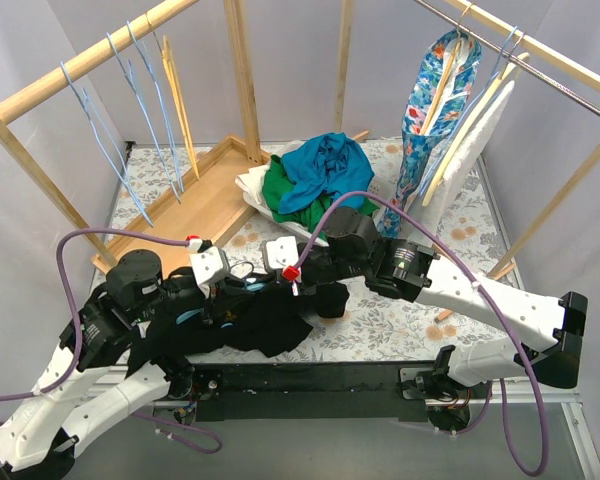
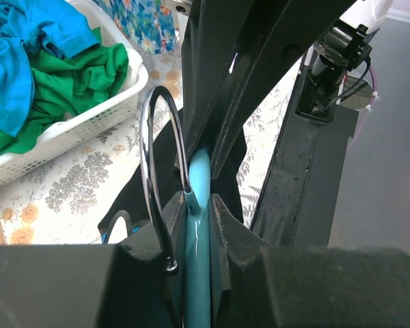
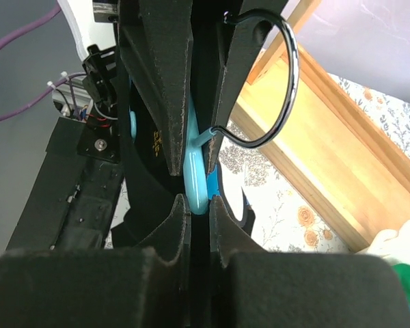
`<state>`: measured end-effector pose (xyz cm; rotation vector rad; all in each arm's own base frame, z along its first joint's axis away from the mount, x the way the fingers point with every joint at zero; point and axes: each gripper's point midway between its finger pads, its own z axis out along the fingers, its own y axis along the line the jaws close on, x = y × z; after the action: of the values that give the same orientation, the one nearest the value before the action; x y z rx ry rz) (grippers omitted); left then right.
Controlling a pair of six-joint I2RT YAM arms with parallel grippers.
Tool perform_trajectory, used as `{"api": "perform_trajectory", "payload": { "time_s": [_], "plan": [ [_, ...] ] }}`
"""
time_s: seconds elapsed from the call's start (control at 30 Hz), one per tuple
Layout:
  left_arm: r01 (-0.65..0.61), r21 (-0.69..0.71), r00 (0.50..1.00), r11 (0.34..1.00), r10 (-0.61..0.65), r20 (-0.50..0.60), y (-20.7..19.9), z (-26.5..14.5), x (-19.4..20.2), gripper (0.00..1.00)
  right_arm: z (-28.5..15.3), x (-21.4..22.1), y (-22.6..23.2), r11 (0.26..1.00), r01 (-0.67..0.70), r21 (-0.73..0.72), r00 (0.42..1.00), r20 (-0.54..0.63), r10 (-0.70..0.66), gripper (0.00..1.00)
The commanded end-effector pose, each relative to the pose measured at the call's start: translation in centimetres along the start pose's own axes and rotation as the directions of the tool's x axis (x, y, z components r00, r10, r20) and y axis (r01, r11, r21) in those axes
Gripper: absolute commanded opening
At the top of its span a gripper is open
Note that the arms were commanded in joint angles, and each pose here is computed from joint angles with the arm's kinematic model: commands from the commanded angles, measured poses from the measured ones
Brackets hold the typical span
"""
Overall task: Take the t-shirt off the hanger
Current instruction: Pick up the hanger from the clothesline.
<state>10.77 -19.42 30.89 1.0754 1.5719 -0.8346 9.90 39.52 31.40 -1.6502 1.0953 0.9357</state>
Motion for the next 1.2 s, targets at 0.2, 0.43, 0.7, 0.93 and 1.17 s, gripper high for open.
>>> {"api": "perform_trajectory", "payload": {
  "time_s": [0.2,0.43,0.7,0.93,1.17],
  "plan": [
    [-0.041,-0.114,0.991,0.993,0.055,0.123,1.3,-1.6,-3.2,0.32,-2.6,-2.6,-3.1,0.978,0.035,0.207,0.997,0.057,-0.048,0.01],
    [-0.034,-0.146,0.992,0.989,0.051,0.114,1.7,-1.9,-2.8,0.63,-3.7,-2.9,-3.1,0.972,0.049,0.232,0.996,0.058,-0.064,0.01],
    [-0.022,-0.204,0.997,0.979,0.037,0.072,3.1,-1.2,-1.3,0.73,-4.9,-3.4,-2.7,0.969,0.062,0.238,0.995,0.062,-0.079,0.01],
    [-0.025,-0.203,0.998,0.979,0.036,0.049,3.5,-0.4,-0.7,0.50,-5.6,-3.2,-2.5,0.966,0.068,0.248,0.995,0.047,-0.082,0.01],
    [-0.022,-0.183,0.998,0.983,0.033,0.055,3.2,-0.1,-0.7,0.00,-5.3,-3.1,-2.2,0.972,0.055,0.228,0.996,0.051,-0.068,0.01]
  ]
}}
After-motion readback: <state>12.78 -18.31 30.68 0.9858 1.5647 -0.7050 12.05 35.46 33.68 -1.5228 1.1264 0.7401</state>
